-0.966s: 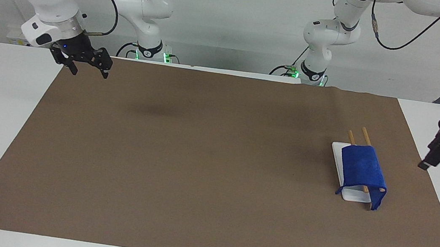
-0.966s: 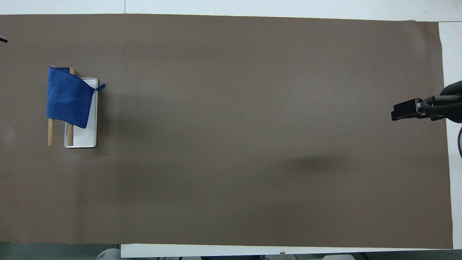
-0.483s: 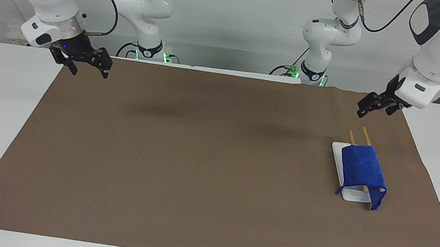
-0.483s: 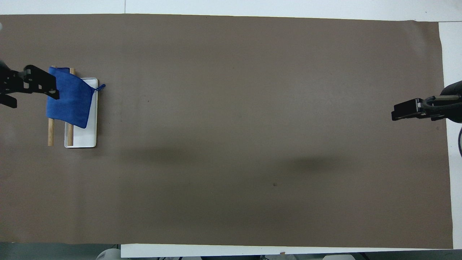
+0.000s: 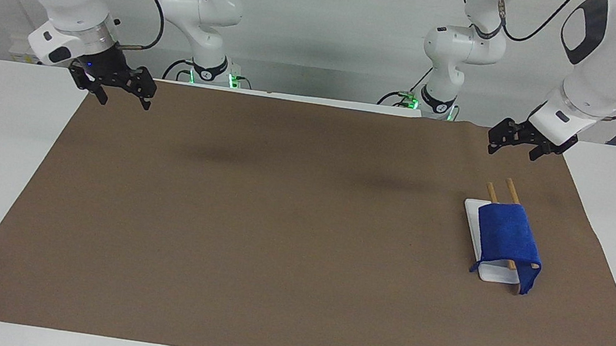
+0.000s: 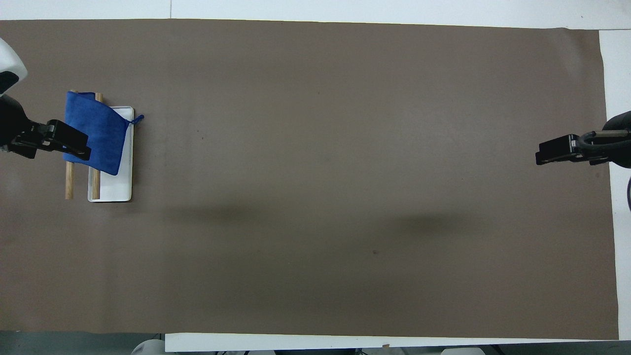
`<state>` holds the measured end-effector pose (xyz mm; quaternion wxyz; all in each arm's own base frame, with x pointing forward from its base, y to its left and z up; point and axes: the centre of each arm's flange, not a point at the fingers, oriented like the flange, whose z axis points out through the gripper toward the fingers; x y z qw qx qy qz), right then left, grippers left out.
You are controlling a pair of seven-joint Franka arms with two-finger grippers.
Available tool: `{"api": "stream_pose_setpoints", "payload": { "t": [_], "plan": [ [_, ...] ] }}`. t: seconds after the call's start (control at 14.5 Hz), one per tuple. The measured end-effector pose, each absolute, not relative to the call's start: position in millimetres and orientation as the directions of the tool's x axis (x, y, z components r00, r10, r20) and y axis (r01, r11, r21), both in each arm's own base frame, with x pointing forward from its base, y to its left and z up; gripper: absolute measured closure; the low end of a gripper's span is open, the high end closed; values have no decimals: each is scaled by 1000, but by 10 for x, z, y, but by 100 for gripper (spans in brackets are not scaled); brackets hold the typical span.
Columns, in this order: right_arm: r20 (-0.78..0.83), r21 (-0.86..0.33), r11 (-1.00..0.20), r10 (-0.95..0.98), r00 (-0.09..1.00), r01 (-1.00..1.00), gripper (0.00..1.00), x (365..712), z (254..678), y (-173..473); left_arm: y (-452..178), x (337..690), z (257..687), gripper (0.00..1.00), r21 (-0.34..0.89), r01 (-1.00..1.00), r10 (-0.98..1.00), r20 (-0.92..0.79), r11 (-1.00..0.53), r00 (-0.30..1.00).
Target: Right arm passes towel to left arm to hang
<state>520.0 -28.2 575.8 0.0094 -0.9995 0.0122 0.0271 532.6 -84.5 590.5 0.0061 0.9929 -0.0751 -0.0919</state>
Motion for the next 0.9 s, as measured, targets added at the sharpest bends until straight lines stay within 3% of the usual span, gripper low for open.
{"api": "stream_pose_setpoints", "payload": {
  "t": [0.9],
  "plan": [
    [-54, -18, -1000, -24, 998, -25, 0, 5200, 5758, -283, -835, 5239, 6168, 0, 43, -125, -129, -111, -991, 986]
  ]
}}
